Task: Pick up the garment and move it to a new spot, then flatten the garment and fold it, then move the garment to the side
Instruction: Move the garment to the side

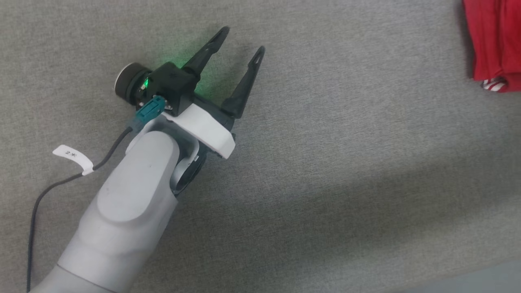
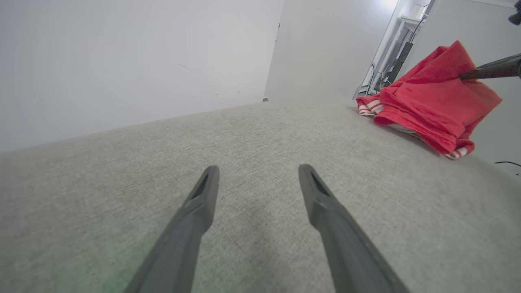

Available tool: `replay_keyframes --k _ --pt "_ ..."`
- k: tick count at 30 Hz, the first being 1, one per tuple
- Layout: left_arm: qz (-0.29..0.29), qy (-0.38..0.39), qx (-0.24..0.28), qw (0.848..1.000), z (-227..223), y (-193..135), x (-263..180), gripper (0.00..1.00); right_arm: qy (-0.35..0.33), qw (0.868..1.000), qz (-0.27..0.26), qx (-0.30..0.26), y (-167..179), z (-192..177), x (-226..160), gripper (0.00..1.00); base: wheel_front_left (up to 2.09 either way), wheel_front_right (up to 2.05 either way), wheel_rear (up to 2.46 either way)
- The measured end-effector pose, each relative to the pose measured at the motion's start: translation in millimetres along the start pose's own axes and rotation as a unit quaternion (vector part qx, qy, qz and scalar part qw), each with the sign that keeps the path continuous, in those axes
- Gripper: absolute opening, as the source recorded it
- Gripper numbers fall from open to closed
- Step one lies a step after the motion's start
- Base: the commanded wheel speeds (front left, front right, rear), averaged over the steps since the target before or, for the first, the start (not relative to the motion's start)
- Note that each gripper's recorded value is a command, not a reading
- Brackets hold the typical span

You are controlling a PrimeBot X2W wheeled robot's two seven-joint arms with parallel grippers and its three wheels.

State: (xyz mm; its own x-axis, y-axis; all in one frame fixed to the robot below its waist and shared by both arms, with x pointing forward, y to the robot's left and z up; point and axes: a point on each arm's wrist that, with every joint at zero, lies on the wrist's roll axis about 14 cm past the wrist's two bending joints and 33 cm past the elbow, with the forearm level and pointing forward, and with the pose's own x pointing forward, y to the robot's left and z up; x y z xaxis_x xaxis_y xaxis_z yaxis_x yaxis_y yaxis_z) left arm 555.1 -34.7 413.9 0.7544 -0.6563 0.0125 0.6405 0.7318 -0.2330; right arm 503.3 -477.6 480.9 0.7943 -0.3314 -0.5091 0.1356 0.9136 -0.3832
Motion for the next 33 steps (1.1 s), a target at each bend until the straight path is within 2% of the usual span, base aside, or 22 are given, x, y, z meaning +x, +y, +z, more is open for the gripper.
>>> replay_keyframes --k 7,9,10,12,13,23,33 --pt "-0.001 -0.001 0.000 1.000 -2 3 2 1.00 0.034 0.999 -0.001 0.013 15 -28 18 0.00 0.00 0.00 0.00" --pt "0.001 -0.001 0.000 1.000 -1 6 1 1.00 0.034 0.999 0.002 0.018 21 -29 22 0.07 0.00 0.00 0.00" --pt "0.002 -0.001 0.000 1.000 -1 6 1 1.00 0.035 0.999 0.002 0.020 22 -30 23 0.18 0.00 0.00 0.00" --pt "0.005 -0.003 0.000 1.000 0 8 0 1.00 0.039 0.999 0.000 0.022 22 -31 25 0.52 0.00 0.00 0.00" --pt "0.007 -0.004 0.000 1.000 1 10 0 1.00 0.038 0.999 0.001 0.024 23 -32 25 0.98 0.00 0.00 0.00" --pt "0.047 -0.021 0.004 0.999 18 28 -15 1.00 0.005 0.999 -0.008 0.033 15 -10 19 1.00 0.00 0.00 0.00" --pt "0.106 -0.062 0.032 0.992 62 46 -51 1.00 -0.094 0.993 0.016 0.065 28 38 -2 1.00 0.00 0.00 0.00"
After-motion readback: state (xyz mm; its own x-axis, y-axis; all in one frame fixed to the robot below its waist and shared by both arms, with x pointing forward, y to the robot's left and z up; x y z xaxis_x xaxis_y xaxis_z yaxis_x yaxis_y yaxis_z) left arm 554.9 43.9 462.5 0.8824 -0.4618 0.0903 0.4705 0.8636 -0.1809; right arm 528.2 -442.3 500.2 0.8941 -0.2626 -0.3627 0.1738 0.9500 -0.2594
